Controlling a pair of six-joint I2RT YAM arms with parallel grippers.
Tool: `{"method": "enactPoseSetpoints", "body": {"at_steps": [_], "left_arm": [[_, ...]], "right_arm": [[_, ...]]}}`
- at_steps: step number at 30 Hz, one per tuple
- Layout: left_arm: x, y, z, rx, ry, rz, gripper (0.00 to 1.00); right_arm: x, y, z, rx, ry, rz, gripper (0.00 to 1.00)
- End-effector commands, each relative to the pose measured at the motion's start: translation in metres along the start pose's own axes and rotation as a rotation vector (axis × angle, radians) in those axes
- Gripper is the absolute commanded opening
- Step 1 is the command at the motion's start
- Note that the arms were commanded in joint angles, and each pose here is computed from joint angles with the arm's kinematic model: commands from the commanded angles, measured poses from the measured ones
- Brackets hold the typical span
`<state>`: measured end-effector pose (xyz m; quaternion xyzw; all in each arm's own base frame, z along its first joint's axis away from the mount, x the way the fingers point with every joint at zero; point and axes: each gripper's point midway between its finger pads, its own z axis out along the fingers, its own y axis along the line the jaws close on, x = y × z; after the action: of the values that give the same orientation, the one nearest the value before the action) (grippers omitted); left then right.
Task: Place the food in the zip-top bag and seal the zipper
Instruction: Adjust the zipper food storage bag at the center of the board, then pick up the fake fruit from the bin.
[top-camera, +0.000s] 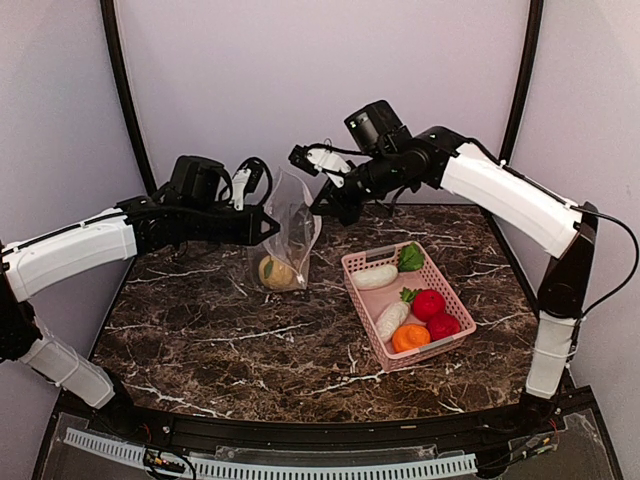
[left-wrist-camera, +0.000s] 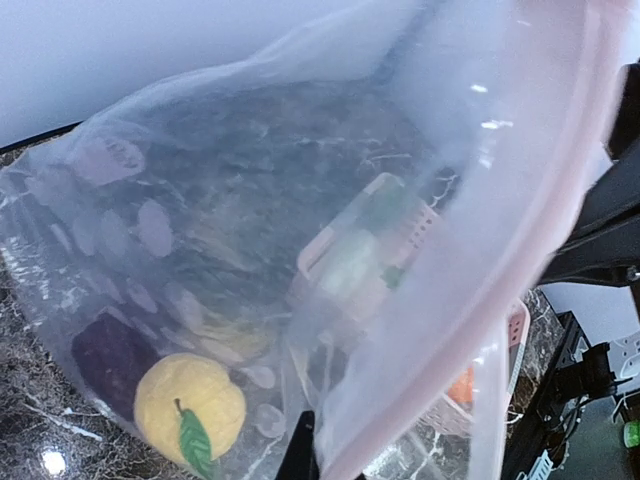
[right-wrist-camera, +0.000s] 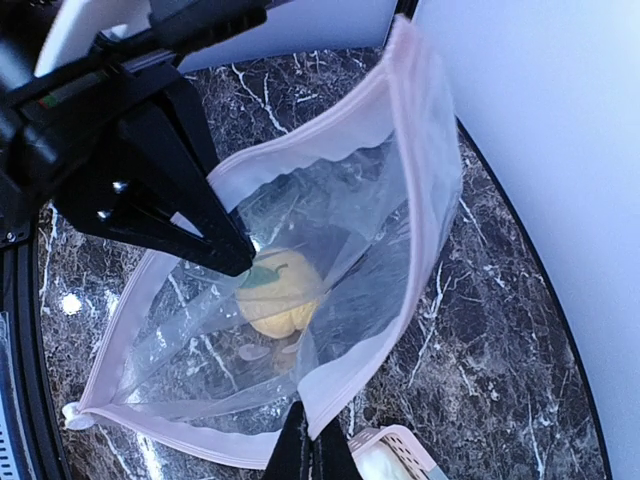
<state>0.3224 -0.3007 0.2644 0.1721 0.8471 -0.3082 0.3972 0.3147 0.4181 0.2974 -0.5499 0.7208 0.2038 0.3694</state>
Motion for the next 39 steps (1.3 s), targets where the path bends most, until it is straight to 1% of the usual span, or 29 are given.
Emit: {"method": "enactPoseSetpoints", "body": {"at_steps": [1, 4, 7, 10, 11, 13, 15, 18, 19, 21, 22, 25, 28, 30, 36, 39], "left_arm": [[-0.009, 0.017, -0.009, -0.063, -0.043, 0.008, 0.01], [-0.016, 0.016, -0.017, -0.061, -0.071, 0.019, 0.01], [-0.027, 0.009, -0.03, -0.032, -0.13, 0.041, 0.01], [-0.038, 0.001, -0.047, 0.004, -0.205, 0.068, 0.01], [-0.043, -0.001, -0.055, 0.012, -0.241, 0.079, 0.01], [-0.046, -0.003, -0.062, 0.017, -0.271, 0.091, 0.01], [-0.046, 0.0, -0.061, 0.006, -0.267, 0.09, 0.01], [-0.043, 0.003, -0.054, -0.007, -0.238, 0.078, 0.01], [-0.039, 0.005, -0.049, -0.012, -0.216, 0.066, 0.01], [-0.035, 0.007, -0.043, -0.013, -0.193, 0.057, 0.01], [-0.033, 0.008, -0.04, -0.014, -0.185, 0.053, 0.01], [-0.027, 0.01, -0.032, -0.014, -0.156, 0.038, 0.01], [-0.024, 0.012, -0.027, -0.02, -0.139, 0.032, 0.01], [-0.022, 0.014, -0.024, -0.024, -0.131, 0.027, 0.01], [-0.019, 0.013, -0.02, -0.017, -0.114, 0.022, 0.01], [-0.016, 0.013, -0.017, -0.011, -0.101, 0.018, 0.01]], "right_arm": [[-0.004, -0.008, -0.01, 0.039, -0.017, -0.006, 0.0], [0.011, -0.009, 0.005, 0.037, 0.03, 0.003, 0.0], [0.015, -0.024, 0.009, 0.109, 0.058, 0.0, 0.0], [0.014, -0.034, 0.005, 0.151, 0.06, 0.0, 0.0], [0.013, -0.035, 0.004, 0.153, 0.058, -0.002, 0.0], [0.011, -0.033, 0.002, 0.144, 0.048, -0.005, 0.0], [0.007, -0.029, -0.002, 0.123, 0.033, -0.012, 0.01], [0.001, -0.019, -0.008, 0.075, 0.005, -0.028, 0.06], [-0.001, -0.016, -0.01, 0.061, -0.002, -0.031, 0.12], [-0.001, -0.011, -0.015, 0.04, -0.01, -0.035, 0.41], [0.0, -0.007, -0.018, 0.024, -0.01, -0.05, 0.51], [0.013, 0.007, -0.027, -0.022, 0.002, -0.096, 0.6], [0.035, 0.012, -0.034, -0.046, 0.017, -0.124, 0.64], [0.066, 0.007, -0.035, -0.044, 0.055, -0.121, 0.64], [0.153, -0.03, -0.061, -0.021, 0.082, 0.047, 0.64], [0.188, -0.032, -0.071, 0.023, 0.122, 0.048, 0.61]]}}
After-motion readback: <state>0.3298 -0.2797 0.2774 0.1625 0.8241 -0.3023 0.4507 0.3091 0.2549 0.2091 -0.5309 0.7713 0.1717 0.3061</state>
